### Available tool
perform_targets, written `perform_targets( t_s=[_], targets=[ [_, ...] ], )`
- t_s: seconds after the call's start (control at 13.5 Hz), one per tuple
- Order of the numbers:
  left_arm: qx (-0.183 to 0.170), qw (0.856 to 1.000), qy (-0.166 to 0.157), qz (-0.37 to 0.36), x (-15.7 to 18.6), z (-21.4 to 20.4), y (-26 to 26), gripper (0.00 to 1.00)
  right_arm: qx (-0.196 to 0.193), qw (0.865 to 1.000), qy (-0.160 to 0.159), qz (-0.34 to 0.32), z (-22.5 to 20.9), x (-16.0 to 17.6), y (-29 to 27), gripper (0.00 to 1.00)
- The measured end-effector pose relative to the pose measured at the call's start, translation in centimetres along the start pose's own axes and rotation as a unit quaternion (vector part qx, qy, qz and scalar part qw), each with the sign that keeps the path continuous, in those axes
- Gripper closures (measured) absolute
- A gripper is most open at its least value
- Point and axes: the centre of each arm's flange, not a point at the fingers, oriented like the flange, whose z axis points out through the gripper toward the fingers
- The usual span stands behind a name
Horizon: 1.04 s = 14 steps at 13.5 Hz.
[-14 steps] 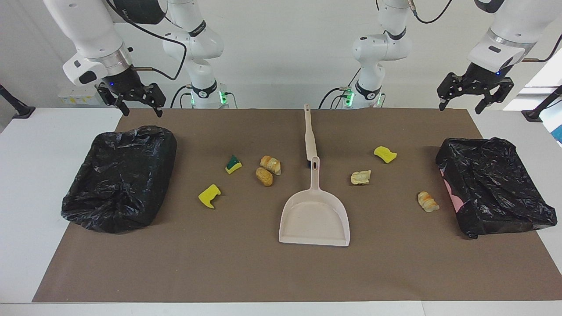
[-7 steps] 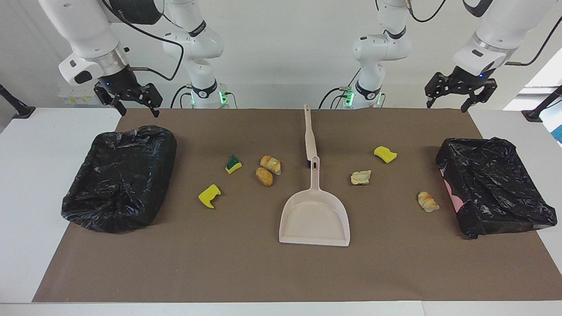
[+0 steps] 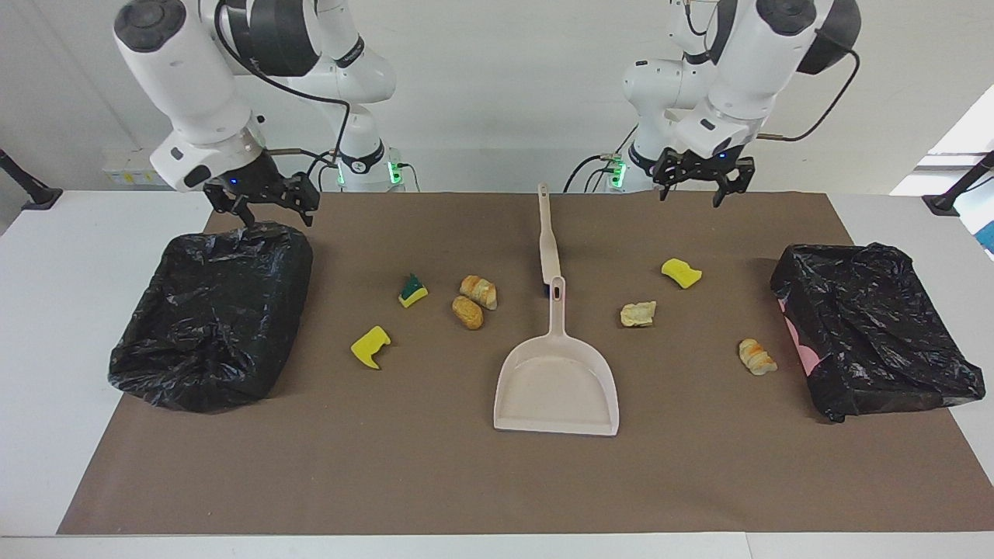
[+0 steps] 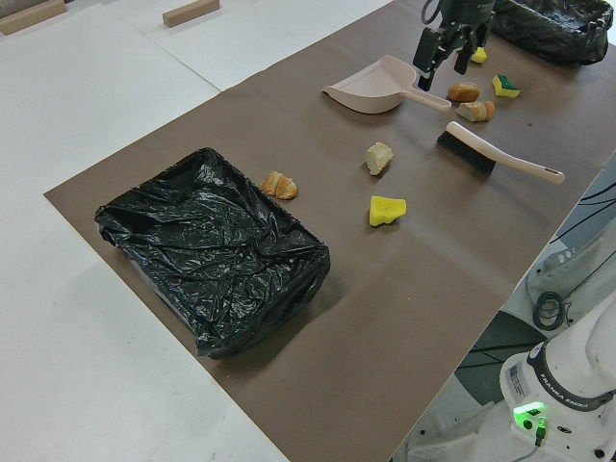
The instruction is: Sweep and dump trash in bin
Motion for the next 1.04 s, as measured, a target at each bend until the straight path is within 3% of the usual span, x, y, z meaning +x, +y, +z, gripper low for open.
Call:
perform_targets(
  t_s=[0.22,0.52,1.04],
  targets=[
    [0.002,1.000,0.002,-0.004,-1.0,3.8,4.5,0.00,-0.005,0.999,0.002,-0.035,3.3,2.7,-5.2,0.00],
    [0.005,1.000,0.003,-0.017,-3.2,8.5,10.0,0.00,-0.009,0.999,0.019,-0.034,7.0,4.5,-14.6,0.00],
    [0.013,1.000,-0.001,-0.026,-8.3,16.6,17.8,0.00,0.020,0.996,0.054,0.072,11.8,5.2,-31.4,0.00]
  ],
)
